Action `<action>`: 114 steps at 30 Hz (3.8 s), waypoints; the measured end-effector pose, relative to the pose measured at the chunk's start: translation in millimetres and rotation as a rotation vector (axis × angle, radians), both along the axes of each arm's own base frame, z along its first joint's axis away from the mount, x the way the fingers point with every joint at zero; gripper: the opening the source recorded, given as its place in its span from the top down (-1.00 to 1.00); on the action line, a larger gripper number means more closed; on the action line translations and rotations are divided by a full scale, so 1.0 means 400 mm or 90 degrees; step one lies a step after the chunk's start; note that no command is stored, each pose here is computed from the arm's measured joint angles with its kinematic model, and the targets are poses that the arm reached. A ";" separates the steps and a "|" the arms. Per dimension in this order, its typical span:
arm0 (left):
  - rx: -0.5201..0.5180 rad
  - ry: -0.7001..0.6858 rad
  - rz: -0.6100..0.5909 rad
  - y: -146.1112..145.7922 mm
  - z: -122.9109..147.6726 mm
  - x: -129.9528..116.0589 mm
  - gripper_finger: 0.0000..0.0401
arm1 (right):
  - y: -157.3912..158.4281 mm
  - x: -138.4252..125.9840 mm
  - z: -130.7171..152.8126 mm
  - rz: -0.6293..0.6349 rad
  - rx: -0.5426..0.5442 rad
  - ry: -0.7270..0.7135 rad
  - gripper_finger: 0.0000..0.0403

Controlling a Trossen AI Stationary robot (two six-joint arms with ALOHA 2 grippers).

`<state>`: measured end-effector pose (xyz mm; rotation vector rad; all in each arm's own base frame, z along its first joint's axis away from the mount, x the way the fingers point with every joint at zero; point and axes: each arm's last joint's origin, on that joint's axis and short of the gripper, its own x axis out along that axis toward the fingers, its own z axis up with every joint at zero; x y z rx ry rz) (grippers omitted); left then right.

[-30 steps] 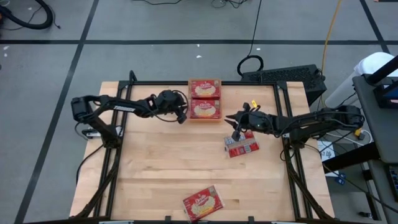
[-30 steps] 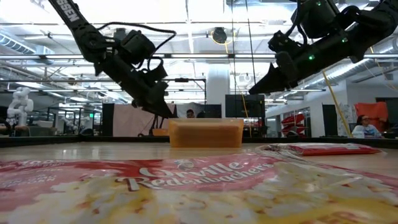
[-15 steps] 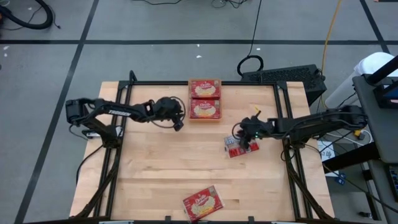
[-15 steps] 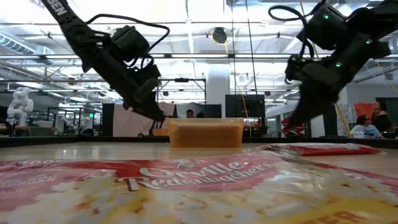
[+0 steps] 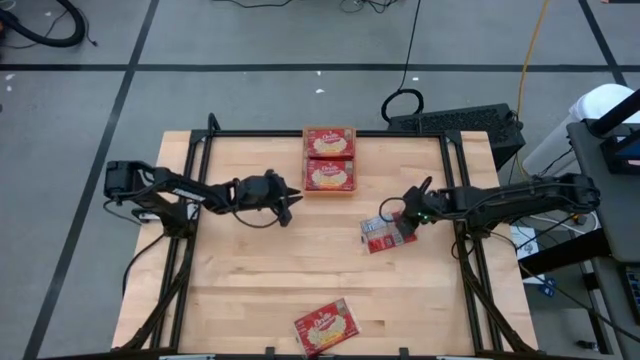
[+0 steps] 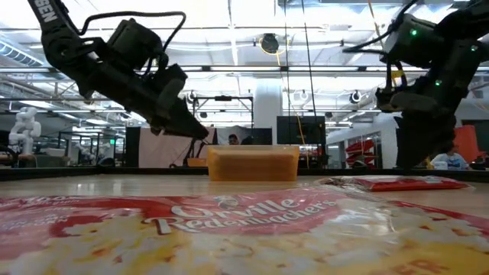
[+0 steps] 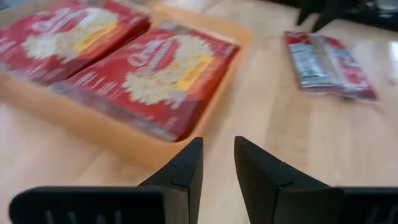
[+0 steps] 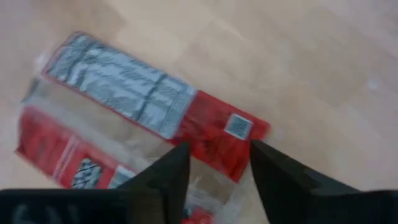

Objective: Sort popcorn bags into baskets
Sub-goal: Put the red popcorn bag into the orange bin

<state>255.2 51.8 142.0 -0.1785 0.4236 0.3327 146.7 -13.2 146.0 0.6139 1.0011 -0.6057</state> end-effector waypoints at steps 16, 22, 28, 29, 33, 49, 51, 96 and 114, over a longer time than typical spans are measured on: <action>0.038 -0.029 -0.068 -0.054 0.013 0.014 0.54 | -0.001 -0.027 -0.100 -0.108 0.024 -0.119 0.04; 0.043 -0.053 -0.067 -0.053 0.022 0.018 0.54 | 0.000 -0.025 -0.118 -0.069 0.012 -0.203 0.82; 0.038 -0.099 -0.113 -0.078 0.038 0.026 0.54 | -0.004 -0.008 -0.100 -0.016 -0.037 -0.340 0.96; 0.037 -0.107 -0.126 -0.084 0.040 0.027 0.54 | -0.005 -0.002 -0.091 -0.008 -0.051 -0.364 0.98; 0.041 -0.132 -0.158 -0.113 0.049 0.030 0.54 | -0.014 0.011 -0.065 0.010 -0.102 -0.430 1.00; -0.008 -0.125 -0.151 -0.135 -0.011 0.237 -0.43 | -0.023 0.028 -0.020 0.140 -0.299 -0.488 1.00; -0.032 -0.115 -0.138 -0.130 -0.036 0.261 -0.50 | -0.023 0.029 -0.016 0.152 -0.317 -0.490 1.00; 0.741 0.354 -0.085 -0.176 0.332 0.102 0.91 | -0.033 0.127 0.066 -0.132 0.016 -0.813 -0.24; 0.907 0.609 -0.005 -0.222 0.198 0.175 0.91 | -0.079 0.303 0.094 -0.144 0.106 -0.866 -0.29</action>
